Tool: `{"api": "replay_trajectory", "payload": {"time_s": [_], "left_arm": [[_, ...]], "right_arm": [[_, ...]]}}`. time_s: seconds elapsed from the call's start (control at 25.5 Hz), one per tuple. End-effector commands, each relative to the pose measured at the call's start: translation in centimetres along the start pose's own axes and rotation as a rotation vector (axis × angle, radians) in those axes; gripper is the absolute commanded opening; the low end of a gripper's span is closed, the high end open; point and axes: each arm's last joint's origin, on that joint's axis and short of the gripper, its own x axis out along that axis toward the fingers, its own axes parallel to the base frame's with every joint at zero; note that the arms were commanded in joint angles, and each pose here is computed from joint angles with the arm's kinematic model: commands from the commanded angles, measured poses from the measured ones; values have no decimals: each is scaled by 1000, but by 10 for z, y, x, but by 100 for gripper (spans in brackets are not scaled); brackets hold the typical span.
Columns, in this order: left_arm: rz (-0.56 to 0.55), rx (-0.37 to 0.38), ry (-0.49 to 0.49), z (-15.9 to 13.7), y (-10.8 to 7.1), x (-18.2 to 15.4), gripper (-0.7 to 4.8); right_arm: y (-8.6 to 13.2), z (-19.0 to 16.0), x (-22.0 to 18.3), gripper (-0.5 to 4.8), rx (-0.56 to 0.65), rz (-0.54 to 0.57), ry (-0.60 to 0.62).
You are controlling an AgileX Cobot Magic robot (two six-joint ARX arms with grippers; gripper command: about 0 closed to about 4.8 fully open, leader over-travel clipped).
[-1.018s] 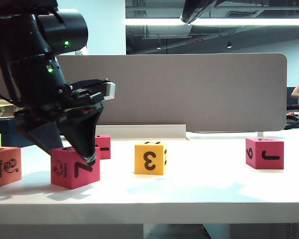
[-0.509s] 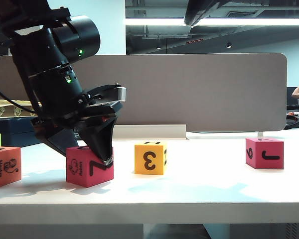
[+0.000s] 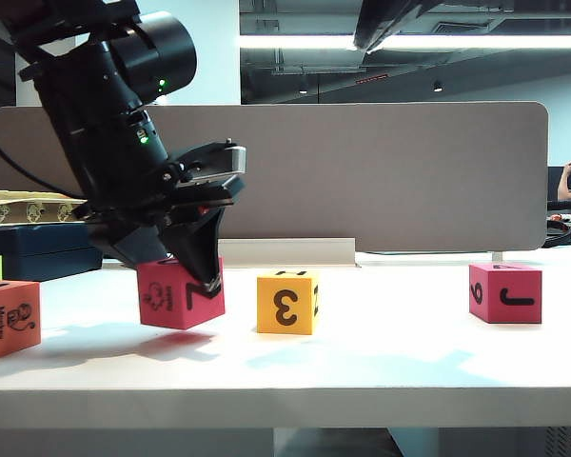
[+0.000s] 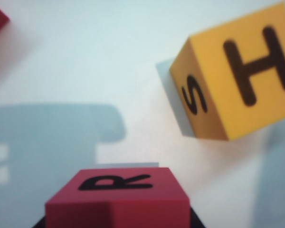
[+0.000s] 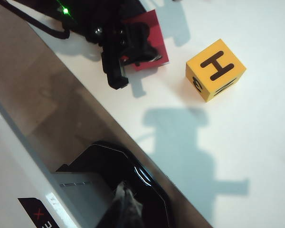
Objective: Select the appropriate blocks from the scattered letter blocks on the table and arrange them in a row to spell out "ALOHA".
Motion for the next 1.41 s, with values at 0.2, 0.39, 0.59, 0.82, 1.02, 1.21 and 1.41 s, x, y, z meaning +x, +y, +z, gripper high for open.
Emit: {"api": "replay_trajectory", "payload": {"time_s": [0.2,0.39,0.59,0.82,1.02,1.21,1.41], "left_arm": [[2,4,-129,15,0,-4,209],[48,-24,-177,20,1,-3,209],[50,-72,-119,18,2,13,209],[6,-99,-73,32,1,34,209],[-16,-98,-81,33,0,33,209],[-36,-97,-74,33,0,33,234],[-26,-86,-55,36,0,30,291]], "right_arm": [[1,2,-2,-5,-8,0,-16],[1,2,-2,-5,-8,0,-16],[0,2,-2,-5,-9,-24,-17],[0,1,-2,-5,-7,-26,-5],[0,1,-2,-5,-7,-26,-5],[0,1,-2,-5,-7,-26,-5],[0,1,-2,-5,-7,-26,-5]]}}
